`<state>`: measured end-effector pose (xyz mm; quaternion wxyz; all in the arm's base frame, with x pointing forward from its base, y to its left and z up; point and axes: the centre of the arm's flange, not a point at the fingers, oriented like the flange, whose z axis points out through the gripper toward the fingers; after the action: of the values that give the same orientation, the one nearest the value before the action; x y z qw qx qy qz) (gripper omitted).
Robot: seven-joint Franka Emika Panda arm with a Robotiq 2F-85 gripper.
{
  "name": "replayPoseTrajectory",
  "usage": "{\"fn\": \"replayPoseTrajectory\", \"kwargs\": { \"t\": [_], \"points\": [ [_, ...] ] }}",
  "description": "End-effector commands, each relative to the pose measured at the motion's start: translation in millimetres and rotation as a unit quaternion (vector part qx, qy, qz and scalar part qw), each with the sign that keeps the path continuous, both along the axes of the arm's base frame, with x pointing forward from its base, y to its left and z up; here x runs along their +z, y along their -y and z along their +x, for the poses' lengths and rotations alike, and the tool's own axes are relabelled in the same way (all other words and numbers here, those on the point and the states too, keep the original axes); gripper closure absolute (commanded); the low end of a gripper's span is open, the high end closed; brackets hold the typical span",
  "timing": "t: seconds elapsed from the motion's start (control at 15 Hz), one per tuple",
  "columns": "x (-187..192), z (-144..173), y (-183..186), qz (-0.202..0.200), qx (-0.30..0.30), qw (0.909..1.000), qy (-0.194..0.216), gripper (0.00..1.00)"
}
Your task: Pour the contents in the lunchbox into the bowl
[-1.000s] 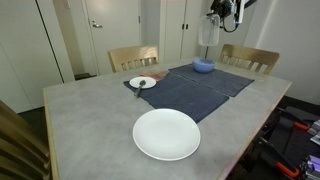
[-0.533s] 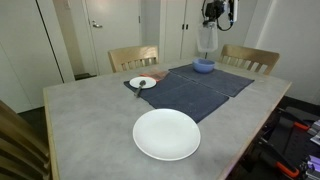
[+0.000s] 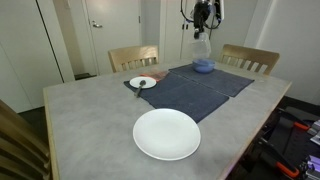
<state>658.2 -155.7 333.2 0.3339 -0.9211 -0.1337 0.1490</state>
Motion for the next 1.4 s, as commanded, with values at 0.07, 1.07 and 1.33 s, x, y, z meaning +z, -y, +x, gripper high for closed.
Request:
{"fn": "replayPoseTrajectory", "kwargs": {
  "t": [0.07, 1.07, 1.33],
  "points": [
    [-14, -28, -55, -0.061, 0.022, 0.9969, 0.044, 0.98],
    [-102, -123, -133, -0.185, 0.087, 0.9654, 0.162, 0.98],
    [-124, -141, -157, -0.181, 0.088, 0.959, 0.2, 0.98]
  ]
}}
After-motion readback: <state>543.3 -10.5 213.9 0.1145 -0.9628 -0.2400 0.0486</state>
